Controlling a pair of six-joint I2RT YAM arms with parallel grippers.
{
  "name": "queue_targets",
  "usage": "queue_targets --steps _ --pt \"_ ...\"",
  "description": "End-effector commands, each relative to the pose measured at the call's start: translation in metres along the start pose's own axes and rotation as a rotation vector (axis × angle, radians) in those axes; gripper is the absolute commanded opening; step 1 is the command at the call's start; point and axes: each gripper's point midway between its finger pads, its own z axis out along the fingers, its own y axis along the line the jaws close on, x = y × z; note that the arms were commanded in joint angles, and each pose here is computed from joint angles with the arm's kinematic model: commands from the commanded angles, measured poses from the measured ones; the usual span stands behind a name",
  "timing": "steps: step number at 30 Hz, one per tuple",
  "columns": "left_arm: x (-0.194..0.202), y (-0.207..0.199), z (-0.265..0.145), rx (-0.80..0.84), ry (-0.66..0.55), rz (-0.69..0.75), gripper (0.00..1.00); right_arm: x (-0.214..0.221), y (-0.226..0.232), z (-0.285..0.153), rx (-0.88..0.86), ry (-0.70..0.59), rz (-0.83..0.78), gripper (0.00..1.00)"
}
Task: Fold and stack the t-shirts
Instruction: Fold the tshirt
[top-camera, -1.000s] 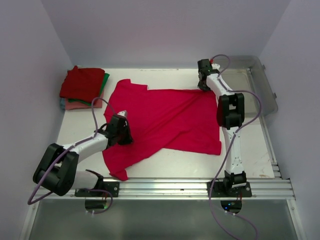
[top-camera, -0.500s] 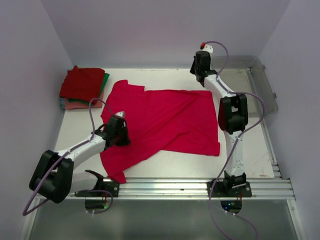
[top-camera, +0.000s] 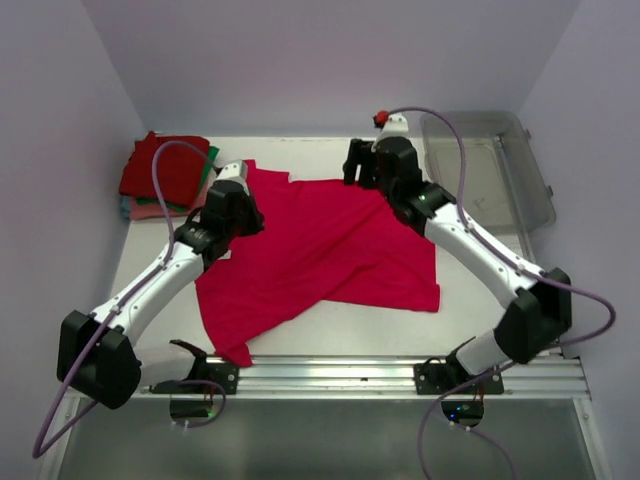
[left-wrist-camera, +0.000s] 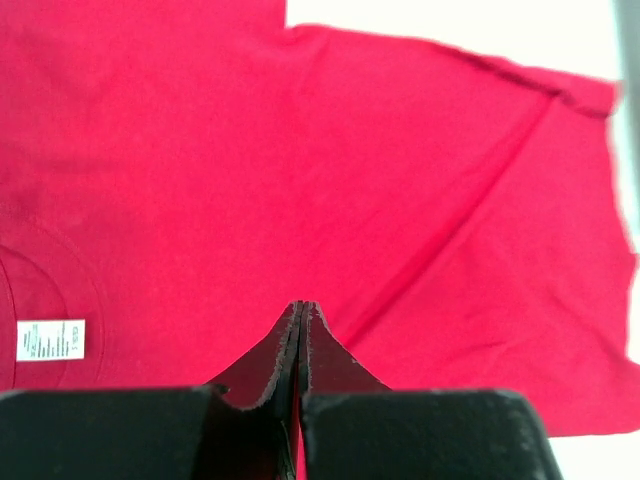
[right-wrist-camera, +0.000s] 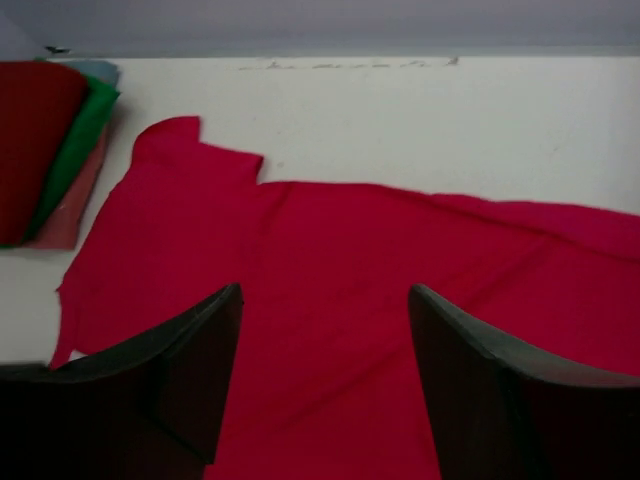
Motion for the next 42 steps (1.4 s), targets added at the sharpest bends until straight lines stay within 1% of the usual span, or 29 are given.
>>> queue_targets --steps 1,3,4,5,6,7,8,9,10,13,14,16,17,18,19,20,21,22,24,25,27,28,31,34,35,38,39,40,42 --pt "0.007 0.012 0.018 -0.063 0.028 0.034 0.02 0.101 -0.015 -0.061 0.08 0.284 -0.017 0.68" --pt "0.015 0.014 0.03 -0.076 0.057 0.02 0.01 0.124 -0.021 -0.083 0.116 0.298 -0.023 0.66" --pt "0.018 0.015 0.038 -0.084 0.072 0.016 0.0 0.145 -0.027 -0.102 0.135 0.332 -0.013 0.64" --pt "0.017 0.012 0.043 -0.078 0.063 0.001 0.0 0.152 -0.032 -0.11 0.154 0.35 -0.003 0.61" --pt "0.018 0.012 0.046 -0.076 0.065 -0.009 0.0 0.156 -0.043 -0.117 0.202 0.351 0.002 0.55" --pt "0.016 0.012 0.051 -0.079 0.059 -0.018 0.0 0.168 -0.057 -0.127 0.251 0.384 -0.009 0.49" --pt "0.017 0.011 0.059 -0.079 0.051 -0.029 0.0 0.166 -0.062 -0.133 0.278 0.371 0.012 0.22" --pt "0.016 0.012 0.063 -0.081 0.045 -0.03 0.0 0.164 -0.074 -0.137 0.335 0.353 0.003 0.05" --pt "0.015 0.014 0.068 -0.087 0.035 -0.034 0.0 0.166 -0.083 -0.145 0.374 0.367 -0.006 0.0" --pt "0.011 0.02 0.09 -0.11 0.007 -0.033 0.0 0.164 -0.092 -0.142 0.415 0.326 -0.012 0.0" --pt "0.003 0.021 0.097 -0.108 -0.022 -0.043 0.0 0.169 -0.093 -0.138 0.43 0.337 -0.023 0.0" --pt "-0.006 0.022 0.107 -0.112 -0.032 -0.046 0.0 0.179 -0.093 -0.127 0.438 0.338 -0.034 0.0" --pt "-0.002 0.028 0.117 -0.128 -0.014 -0.039 0.0 0.185 -0.093 -0.122 0.441 0.348 -0.039 0.0" --pt "-0.004 0.03 0.122 -0.138 -0.014 -0.035 0.0 0.197 -0.093 -0.116 0.457 0.384 -0.056 0.0" --pt "-0.016 0.026 0.126 -0.135 -0.031 -0.034 0.0 0.202 -0.091 -0.11 0.457 0.387 -0.044 0.0" --pt "-0.012 0.033 0.134 -0.148 -0.012 -0.024 0.0 0.213 -0.085 -0.106 0.432 0.415 -0.028 0.0" --pt "-0.016 0.031 0.138 -0.141 -0.013 -0.024 0.0 0.229 -0.084 -0.098 0.43 0.447 -0.028 0.0" --pt "-0.01 0.035 0.143 -0.15 0.013 -0.024 0.0 0.238 -0.082 -0.097 0.427 0.466 -0.013 0.0" --pt "-0.006 0.044 0.145 -0.159 0.039 -0.047 0.0 0.263 -0.073 -0.093 0.379 0.527 0.03 0.0" --pt "-0.004 0.047 0.145 -0.154 0.042 -0.057 0.0 0.274 -0.074 -0.094 0.386 0.557 0.033 0.0" --pt "-0.005 0.053 0.144 -0.147 0.029 -0.075 0.0 0.284 -0.075 -0.096 0.387 0.565 0.056 0.0" --pt "0.002 0.057 0.144 -0.155 0.042 -0.075 0.0 0.291 -0.079 -0.099 0.392 0.571 0.052 0.0" --pt "0.013 0.062 0.149 -0.16 0.074 -0.077 0.0 0.295 -0.091 -0.107 0.426 0.574 0.031 0.0" --pt "0.031 0.068 0.159 -0.17 0.12 -0.091 0.0 0.294 -0.099 -0.116 0.444 0.596 -0.027 0.0" --pt "0.028 0.067 0.164 -0.158 0.102 -0.1 0.0 0.295 -0.102 -0.119 0.452 0.613 -0.046 0.0" --pt "0.041 0.075 0.175 -0.167 0.126 -0.113 0.0 0.292 -0.107 -0.13 0.47 0.681 -0.119 0.0" --pt "0.041 0.077 0.178 -0.168 0.126 -0.118 0.0 0.29 -0.109 -0.138 0.484 0.717 -0.142 0.0" --pt "0.048 0.083 0.184 -0.177 0.147 -0.118 0.0 0.292 -0.109 -0.144 0.478 0.75 -0.148 0.0" --pt "0.046 0.092 0.191 -0.183 0.152 -0.134 0.0 0.291 -0.11 -0.157 0.468 0.8 -0.17 0.0"
